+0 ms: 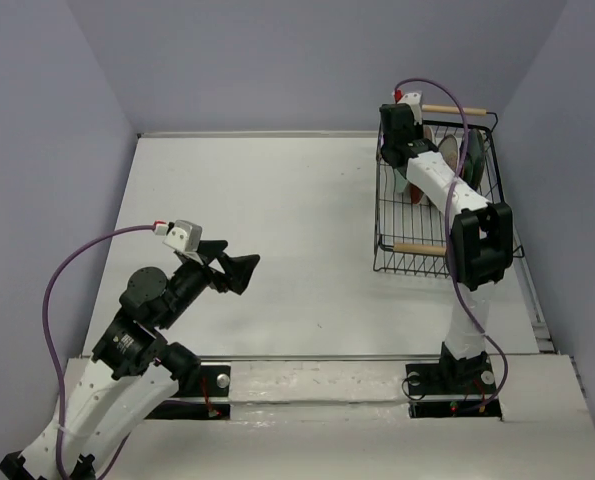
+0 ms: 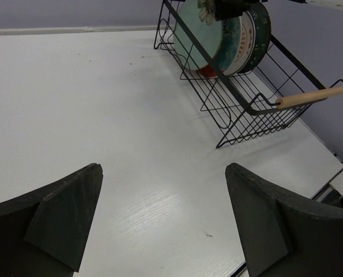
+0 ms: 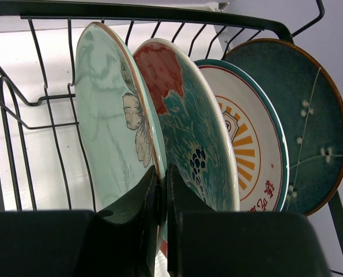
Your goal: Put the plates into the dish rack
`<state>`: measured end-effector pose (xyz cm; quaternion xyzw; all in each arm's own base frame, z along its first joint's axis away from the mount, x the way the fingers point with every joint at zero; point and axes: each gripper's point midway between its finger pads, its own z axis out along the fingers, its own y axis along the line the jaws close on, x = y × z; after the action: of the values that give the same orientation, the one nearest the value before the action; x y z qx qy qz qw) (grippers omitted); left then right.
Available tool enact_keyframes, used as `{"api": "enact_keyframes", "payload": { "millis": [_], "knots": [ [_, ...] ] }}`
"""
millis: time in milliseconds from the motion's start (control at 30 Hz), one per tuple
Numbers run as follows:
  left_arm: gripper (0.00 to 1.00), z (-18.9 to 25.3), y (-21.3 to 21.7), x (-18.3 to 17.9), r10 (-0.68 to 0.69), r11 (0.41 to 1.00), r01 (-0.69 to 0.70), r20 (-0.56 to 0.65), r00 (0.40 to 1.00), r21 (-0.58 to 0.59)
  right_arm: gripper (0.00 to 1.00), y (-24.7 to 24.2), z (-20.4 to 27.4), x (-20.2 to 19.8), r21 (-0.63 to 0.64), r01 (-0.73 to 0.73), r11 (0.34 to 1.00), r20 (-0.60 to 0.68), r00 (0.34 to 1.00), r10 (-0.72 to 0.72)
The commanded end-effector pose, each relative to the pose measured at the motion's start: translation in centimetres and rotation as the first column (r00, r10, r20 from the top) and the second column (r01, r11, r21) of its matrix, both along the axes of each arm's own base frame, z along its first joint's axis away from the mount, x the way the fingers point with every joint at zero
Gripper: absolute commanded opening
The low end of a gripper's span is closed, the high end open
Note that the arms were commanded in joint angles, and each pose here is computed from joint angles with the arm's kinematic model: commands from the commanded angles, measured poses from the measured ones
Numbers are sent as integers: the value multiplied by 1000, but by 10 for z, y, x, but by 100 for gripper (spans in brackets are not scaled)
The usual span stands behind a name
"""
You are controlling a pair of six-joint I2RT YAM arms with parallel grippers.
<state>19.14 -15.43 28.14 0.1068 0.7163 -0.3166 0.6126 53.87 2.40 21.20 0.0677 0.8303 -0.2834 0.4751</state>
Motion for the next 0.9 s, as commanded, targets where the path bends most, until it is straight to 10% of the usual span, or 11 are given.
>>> {"api": "enact_keyframes", "payload": {
  "millis": [0,333,867],
  "knots": [
    [99,8,-1,3,2,1000,-2,36,999,-7,11,-2,29,18,14,20,1000,120,992,-22],
    [99,7,0,5,11,1000,-11,31,999,-5,62,3,53,16,56,-20,998,170,985,10],
    [99,5,7,15,51,999,-51,20,999,-2,77,38,128,-21,271,-263,926,338,927,164]
  ]
}}
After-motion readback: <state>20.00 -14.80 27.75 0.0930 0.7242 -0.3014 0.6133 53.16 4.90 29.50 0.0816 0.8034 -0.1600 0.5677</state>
